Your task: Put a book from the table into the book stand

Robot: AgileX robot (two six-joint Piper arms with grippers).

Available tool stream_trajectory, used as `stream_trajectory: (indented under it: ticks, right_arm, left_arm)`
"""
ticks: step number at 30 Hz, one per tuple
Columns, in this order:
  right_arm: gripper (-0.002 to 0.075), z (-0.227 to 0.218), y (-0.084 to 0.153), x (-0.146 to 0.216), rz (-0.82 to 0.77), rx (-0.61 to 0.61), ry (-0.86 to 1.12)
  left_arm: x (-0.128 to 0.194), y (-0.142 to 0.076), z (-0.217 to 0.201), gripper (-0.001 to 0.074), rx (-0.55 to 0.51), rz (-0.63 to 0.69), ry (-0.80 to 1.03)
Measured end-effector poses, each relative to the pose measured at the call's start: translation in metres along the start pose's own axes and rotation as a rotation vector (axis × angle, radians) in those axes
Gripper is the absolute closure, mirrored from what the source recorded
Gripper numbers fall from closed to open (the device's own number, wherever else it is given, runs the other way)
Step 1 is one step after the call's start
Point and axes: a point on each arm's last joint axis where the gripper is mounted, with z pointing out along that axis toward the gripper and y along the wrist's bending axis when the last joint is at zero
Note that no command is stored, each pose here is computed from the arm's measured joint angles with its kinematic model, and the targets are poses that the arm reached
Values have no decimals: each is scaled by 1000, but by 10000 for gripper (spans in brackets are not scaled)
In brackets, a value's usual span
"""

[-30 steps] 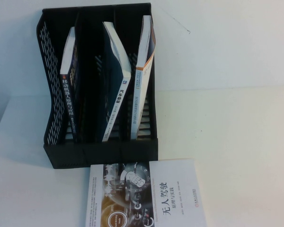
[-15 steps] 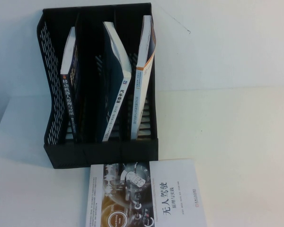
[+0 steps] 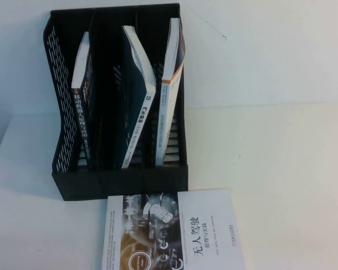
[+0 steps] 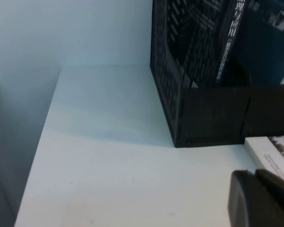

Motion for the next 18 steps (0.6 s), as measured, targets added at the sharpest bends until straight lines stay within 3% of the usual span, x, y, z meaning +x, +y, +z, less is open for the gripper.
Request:
stream_trajectory:
  ticks: [18]
  right_arm:
    - [723,0,0,0,0,0,0]
  left_arm:
    - [4,3,0,736,-31,123,51]
